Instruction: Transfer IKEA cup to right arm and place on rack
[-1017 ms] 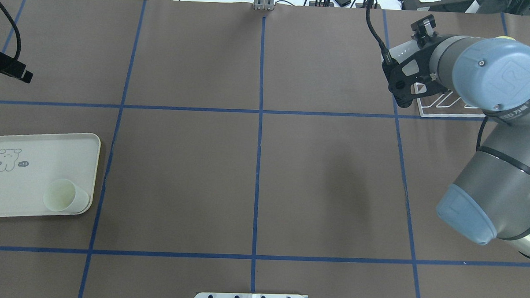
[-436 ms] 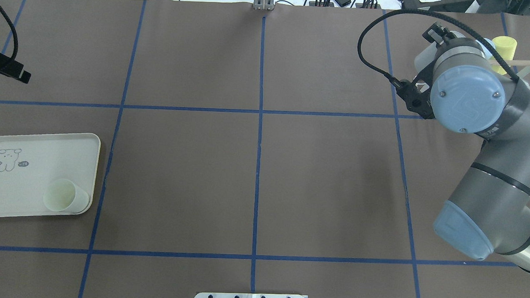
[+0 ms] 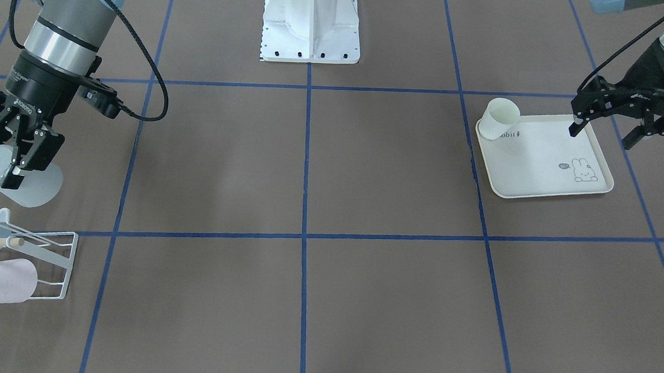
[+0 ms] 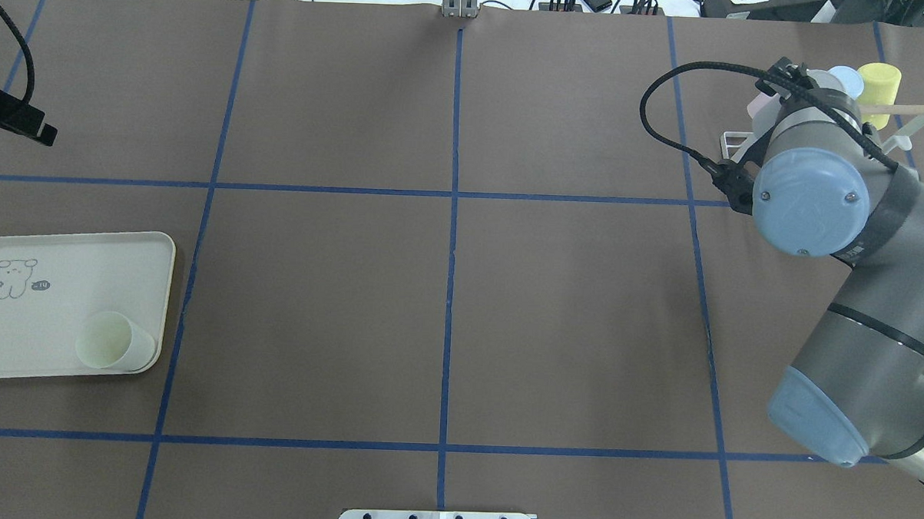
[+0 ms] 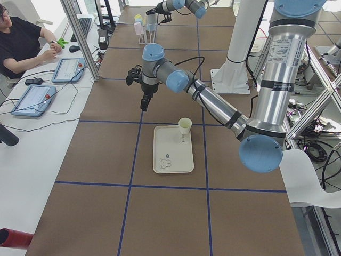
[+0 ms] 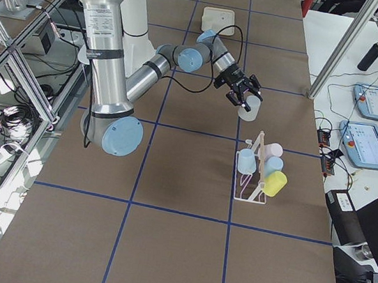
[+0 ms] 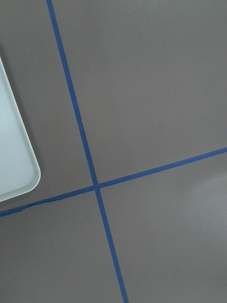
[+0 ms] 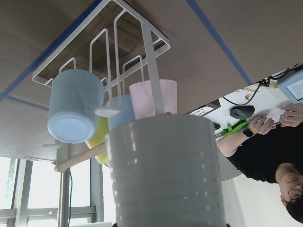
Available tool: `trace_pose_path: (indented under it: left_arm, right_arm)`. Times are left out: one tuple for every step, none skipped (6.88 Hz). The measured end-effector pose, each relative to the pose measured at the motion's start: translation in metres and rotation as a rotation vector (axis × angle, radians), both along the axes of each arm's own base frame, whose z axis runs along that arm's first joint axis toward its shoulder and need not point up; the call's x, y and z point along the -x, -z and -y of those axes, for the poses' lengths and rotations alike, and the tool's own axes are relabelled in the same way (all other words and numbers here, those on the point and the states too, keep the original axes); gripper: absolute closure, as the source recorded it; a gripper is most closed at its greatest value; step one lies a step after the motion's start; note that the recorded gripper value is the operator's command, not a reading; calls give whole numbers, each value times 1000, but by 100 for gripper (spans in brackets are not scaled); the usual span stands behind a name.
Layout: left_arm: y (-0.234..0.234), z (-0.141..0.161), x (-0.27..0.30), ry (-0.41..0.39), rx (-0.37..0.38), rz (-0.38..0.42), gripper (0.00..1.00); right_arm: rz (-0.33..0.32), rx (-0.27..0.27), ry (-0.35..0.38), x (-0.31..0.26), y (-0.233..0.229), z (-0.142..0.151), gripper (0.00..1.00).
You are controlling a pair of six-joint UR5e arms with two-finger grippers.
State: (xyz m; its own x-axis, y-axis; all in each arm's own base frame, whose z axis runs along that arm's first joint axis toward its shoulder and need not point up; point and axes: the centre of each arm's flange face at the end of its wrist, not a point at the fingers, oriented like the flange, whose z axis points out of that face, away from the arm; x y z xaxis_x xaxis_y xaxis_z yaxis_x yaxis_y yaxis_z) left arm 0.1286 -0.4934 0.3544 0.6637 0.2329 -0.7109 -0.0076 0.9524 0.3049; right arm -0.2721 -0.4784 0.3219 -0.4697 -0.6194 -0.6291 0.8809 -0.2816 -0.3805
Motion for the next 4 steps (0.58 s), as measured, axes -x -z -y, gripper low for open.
trace_pose_path:
  left_arm:
    - [0, 0, -1, 0, 2, -1, 0]
    - [-1, 0, -1, 0, 2, -1, 0]
    - [-1, 1, -1, -1, 3, -1, 0]
    - [-2, 1, -2, -1, 3, -1, 0]
  right_arm:
    - [-18, 2, 7, -1, -4, 0, 77]
    - [-26, 1, 12, -1, -8, 1, 77]
    - [-23, -7, 17, 0, -17, 3, 77]
    - [-20, -27, 30, -1, -26, 7, 76]
